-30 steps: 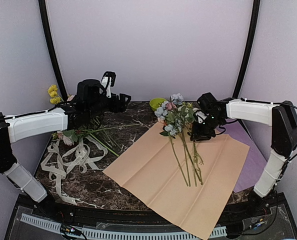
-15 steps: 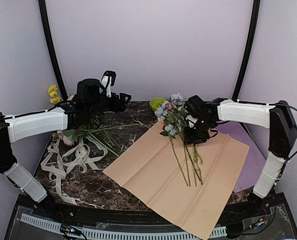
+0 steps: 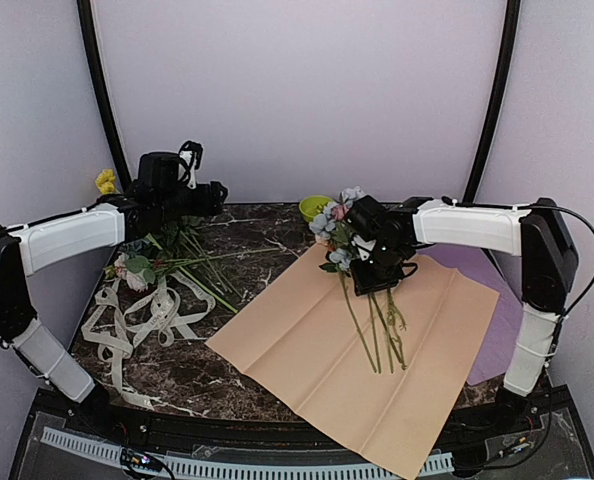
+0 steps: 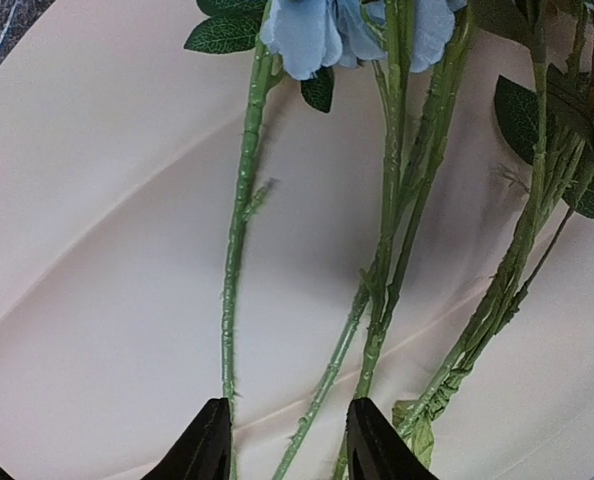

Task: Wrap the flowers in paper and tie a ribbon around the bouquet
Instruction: Place the flattened wrapping paper on the flattened wrapping paper, then pick up the fake flower from the corner of the board.

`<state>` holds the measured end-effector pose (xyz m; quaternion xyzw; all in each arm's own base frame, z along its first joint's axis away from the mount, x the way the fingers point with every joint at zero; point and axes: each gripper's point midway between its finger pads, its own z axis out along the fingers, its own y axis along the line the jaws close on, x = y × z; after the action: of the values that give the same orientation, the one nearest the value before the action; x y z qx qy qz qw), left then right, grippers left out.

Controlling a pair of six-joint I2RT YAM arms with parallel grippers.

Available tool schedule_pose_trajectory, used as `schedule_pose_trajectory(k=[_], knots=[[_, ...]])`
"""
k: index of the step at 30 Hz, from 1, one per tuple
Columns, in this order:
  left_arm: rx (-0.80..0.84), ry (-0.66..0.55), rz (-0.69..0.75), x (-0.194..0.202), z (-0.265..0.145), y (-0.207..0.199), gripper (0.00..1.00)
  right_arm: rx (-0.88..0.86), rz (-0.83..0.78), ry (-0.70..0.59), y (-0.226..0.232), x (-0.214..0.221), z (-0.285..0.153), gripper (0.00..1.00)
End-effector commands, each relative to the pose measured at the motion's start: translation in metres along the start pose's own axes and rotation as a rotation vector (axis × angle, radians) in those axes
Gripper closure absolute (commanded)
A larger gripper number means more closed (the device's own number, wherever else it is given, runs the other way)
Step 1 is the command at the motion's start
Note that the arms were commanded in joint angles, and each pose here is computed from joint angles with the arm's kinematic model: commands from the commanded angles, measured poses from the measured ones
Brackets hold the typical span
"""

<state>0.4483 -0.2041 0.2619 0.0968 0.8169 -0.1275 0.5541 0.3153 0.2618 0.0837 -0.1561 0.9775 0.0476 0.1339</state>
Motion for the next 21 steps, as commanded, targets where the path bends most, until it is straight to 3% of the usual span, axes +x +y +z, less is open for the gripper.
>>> schedule_pose_trajectory(k=[1, 6, 11, 13, 17, 21], knots=[[-0.091, 0.053, -0.029, 0.018, -0.003, 0.033, 0.20, 0.034, -0.011, 0.001, -0.003, -0.001, -0.001, 0.60], [-0.191, 0.118, -0.030, 0.039, -0.002, 0.064, 0.20, 0.023, -0.027, -0.010, -0.001, -0.001, -0.006, 0.60], [-0.331, 0.189, -0.226, 0.072, -0.008, 0.131, 0.21, 0.009, -0.049, -0.010, 0.004, -0.001, -0.005, 0.60], [-0.343, 0.200, -0.310, 0.083, -0.006, 0.147, 0.27, 0.006, -0.058, -0.002, 0.006, 0.000, -0.002, 0.60], [-0.241, 0.216, -0.384, 0.095, 0.014, 0.137, 0.50, 0.016, -0.068, 0.005, 0.006, -0.001, 0.002, 0.60], [-0.228, 0.266, -0.439, 0.114, 0.035, 0.138, 0.51, 0.023, -0.068, 0.000, 0.004, 0.000, 0.002, 0.60]])
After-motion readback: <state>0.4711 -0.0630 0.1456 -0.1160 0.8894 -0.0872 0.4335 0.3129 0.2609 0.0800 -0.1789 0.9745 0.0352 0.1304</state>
